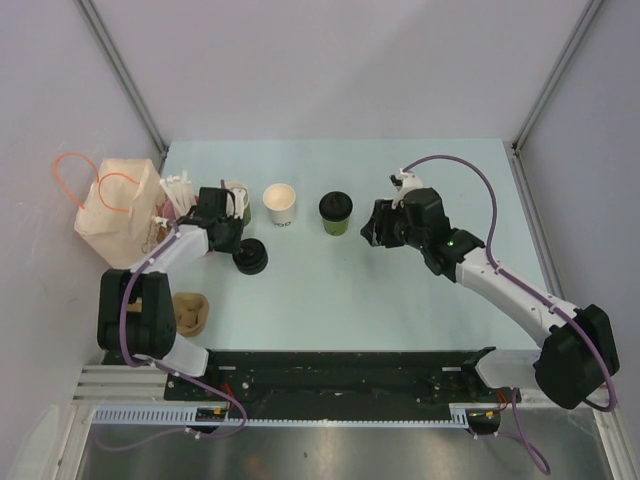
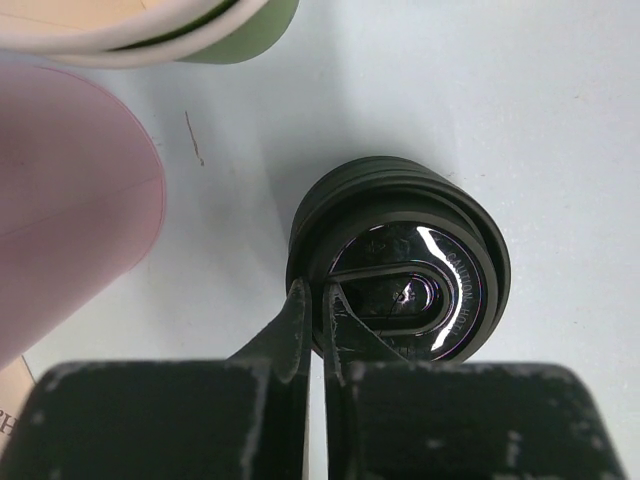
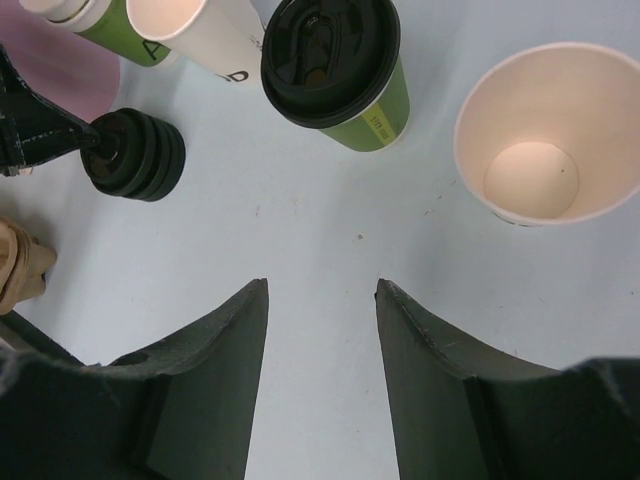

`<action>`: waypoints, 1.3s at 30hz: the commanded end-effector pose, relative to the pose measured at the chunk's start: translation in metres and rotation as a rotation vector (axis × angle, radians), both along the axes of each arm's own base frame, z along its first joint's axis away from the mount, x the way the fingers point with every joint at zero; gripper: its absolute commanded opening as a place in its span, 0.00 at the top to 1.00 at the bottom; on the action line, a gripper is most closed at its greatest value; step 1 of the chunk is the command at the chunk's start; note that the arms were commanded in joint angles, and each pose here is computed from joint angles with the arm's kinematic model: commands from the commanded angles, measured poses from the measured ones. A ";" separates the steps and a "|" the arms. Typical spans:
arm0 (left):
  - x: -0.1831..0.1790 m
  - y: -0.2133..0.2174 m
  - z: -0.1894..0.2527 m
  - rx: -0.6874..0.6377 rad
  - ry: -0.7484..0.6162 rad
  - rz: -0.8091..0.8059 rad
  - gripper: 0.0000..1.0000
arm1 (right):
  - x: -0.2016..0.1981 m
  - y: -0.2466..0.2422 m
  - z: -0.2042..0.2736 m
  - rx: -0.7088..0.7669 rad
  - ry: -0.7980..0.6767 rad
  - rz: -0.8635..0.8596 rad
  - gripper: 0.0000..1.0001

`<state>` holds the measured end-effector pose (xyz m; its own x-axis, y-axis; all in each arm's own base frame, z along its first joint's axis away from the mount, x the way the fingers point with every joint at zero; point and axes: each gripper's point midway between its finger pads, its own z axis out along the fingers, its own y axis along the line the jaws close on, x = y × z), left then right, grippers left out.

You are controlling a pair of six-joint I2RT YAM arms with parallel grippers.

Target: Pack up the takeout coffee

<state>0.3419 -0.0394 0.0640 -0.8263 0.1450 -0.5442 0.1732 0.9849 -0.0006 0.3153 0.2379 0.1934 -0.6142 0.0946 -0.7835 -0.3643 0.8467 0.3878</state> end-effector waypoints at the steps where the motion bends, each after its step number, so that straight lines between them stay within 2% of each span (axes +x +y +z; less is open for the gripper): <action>1: 0.006 -0.005 0.033 -0.033 -0.092 -0.026 0.99 | -0.001 -0.005 0.020 0.021 -0.051 -0.001 0.48; 9: 0.003 -0.003 0.058 -0.008 -0.148 -0.073 0.99 | 0.002 -0.023 0.033 0.034 -0.073 -0.064 0.48; 12: 0.005 -0.004 0.075 0.000 -0.183 -0.092 1.00 | 0.012 -0.049 0.033 0.026 -0.061 -0.161 0.48; 16: 0.006 -0.019 0.103 0.024 -0.233 -0.164 1.00 | 0.038 -0.107 0.022 -0.011 -0.036 -0.351 0.45; 20: 0.007 -0.039 0.129 0.032 -0.271 -0.228 1.00 | 0.056 -0.130 0.007 -0.043 -0.014 -0.395 0.39; 26: 0.009 -0.079 0.158 0.001 -0.314 -0.344 1.00 | 0.081 -0.116 -0.005 -0.011 -0.006 -0.330 0.37; 29: 0.012 -0.098 0.171 -0.015 -0.333 -0.382 0.99 | 0.096 -0.110 -0.005 0.012 -0.016 -0.323 0.41; 36: 0.014 -0.136 0.179 -0.023 -0.336 -0.462 1.00 | 0.123 -0.097 -0.041 -0.008 0.056 -0.309 0.47; 39: 0.017 -0.152 0.183 -0.023 -0.344 -0.496 1.00 | 0.127 -0.093 -0.050 -0.025 0.067 -0.303 0.55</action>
<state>0.3559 -0.1701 0.2287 -0.4916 0.4332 -0.7555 0.5652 0.8187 0.1016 0.4215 0.1336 0.1254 -0.6581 0.2691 -0.7032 -0.0193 0.9276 0.3731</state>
